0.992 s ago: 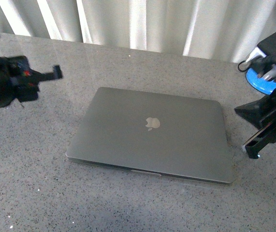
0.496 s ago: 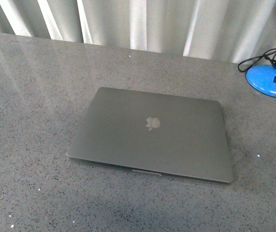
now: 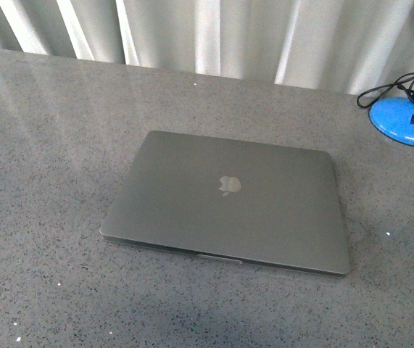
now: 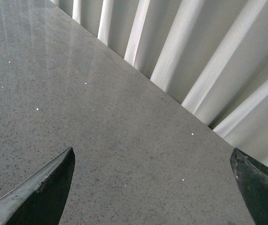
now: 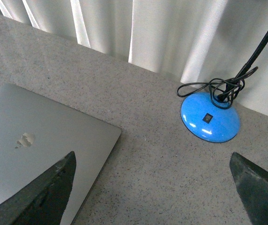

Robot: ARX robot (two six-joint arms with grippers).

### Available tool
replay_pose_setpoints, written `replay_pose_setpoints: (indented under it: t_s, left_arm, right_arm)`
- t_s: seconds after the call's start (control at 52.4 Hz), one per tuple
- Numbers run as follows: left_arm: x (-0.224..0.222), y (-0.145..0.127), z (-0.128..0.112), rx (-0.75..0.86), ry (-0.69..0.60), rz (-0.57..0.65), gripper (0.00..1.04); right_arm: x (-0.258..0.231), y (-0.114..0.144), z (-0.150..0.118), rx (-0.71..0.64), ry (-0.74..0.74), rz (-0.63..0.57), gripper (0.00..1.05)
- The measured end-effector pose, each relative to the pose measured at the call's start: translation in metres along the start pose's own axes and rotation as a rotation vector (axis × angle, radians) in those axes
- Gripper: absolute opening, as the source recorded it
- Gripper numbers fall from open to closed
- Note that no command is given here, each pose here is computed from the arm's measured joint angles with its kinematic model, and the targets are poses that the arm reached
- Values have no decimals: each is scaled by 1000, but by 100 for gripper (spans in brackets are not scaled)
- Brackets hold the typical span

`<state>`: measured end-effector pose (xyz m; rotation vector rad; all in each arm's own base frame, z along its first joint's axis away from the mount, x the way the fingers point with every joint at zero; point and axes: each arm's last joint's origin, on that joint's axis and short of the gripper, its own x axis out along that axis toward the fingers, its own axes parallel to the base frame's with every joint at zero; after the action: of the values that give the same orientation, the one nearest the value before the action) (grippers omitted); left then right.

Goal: Close laptop

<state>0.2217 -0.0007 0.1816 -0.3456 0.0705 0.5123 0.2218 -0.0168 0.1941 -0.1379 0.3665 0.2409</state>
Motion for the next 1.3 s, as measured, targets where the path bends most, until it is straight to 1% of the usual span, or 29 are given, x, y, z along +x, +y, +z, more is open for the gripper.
replay_pose_setpoints:
  t_s: [0.095, 0.382, 0.42, 0.439, 0.477, 0.515, 0.534, 0.572, 0.591, 0.668, 0.744, 0.801, 0.916, 0.935, 0.973, 1.107, 1.183, 1.297]
  left_arm:
    - [0, 0, 0, -2, 0, 0, 98]
    - [0, 0, 0, -2, 1, -1, 98]
    - [0, 4, -1, 40, 6, -140, 91]
    - [-2, 6, -2, 82, -5, -247, 86]
    - [-8, 9, -4, 155, -20, -392, 77]
    - [-15, 11, -4, 226, -29, -481, 68]
    - [-17, 12, -5, 246, -35, -496, 65]
    - [-21, 14, -6, 279, -39, -514, 57]
    - [-22, 15, -6, 282, -39, -515, 56]
    - [-29, 20, -8, 308, -49, -514, 43]
    - [-34, 25, -12, 319, -70, -516, 31]
    - [-39, 30, -18, 330, -49, -512, 20]
    - [-46, 35, -19, 334, -45, -509, 3]
    - [-46, 35, -18, 336, -48, -509, 4]
    - [-49, 36, -17, 337, -55, -510, 4]
    - [-56, 39, -16, 341, -57, -512, 4]
    - [-60, 42, -16, 341, -55, -511, 4]
    - [-66, 44, -13, 338, -70, -513, 4]
  right_arm:
    - [0, 0, 0, 0, 0, 0, 94]
    - [0, 0, 0, 1, 0, 0, 95]
    - [1, 0, -1, 10, -4, -16, 94]
    - [2, 1, -4, 21, -52, -78, 90]
    - [0, 4, -11, 52, -156, -185, 81]
    - [-6, 7, -17, 74, -242, -237, 72]
    - [-8, 8, -18, 83, -274, -243, 68]
    - [-14, 11, -18, 90, -322, -248, 61]
    - [-16, 13, -17, 93, -337, -252, 58]
    - [-22, 21, -17, 103, -361, -258, 47]
    - [-26, 26, -23, 108, -356, -240, 35]
    - [-31, 29, -28, 112, -350, -236, 24]
    - [-38, 31, -32, 117, -352, -239, 6]
    - [-39, 32, -33, 118, -351, -238, 3]
    - [-41, 33, -35, 116, -353, -239, 1]
    - [-47, 35, -42, 119, -371, -242, 1]
    - [-49, 37, -48, 121, -353, -240, 1]
    - [-56, 38, -47, 119, -368, -241, 1]
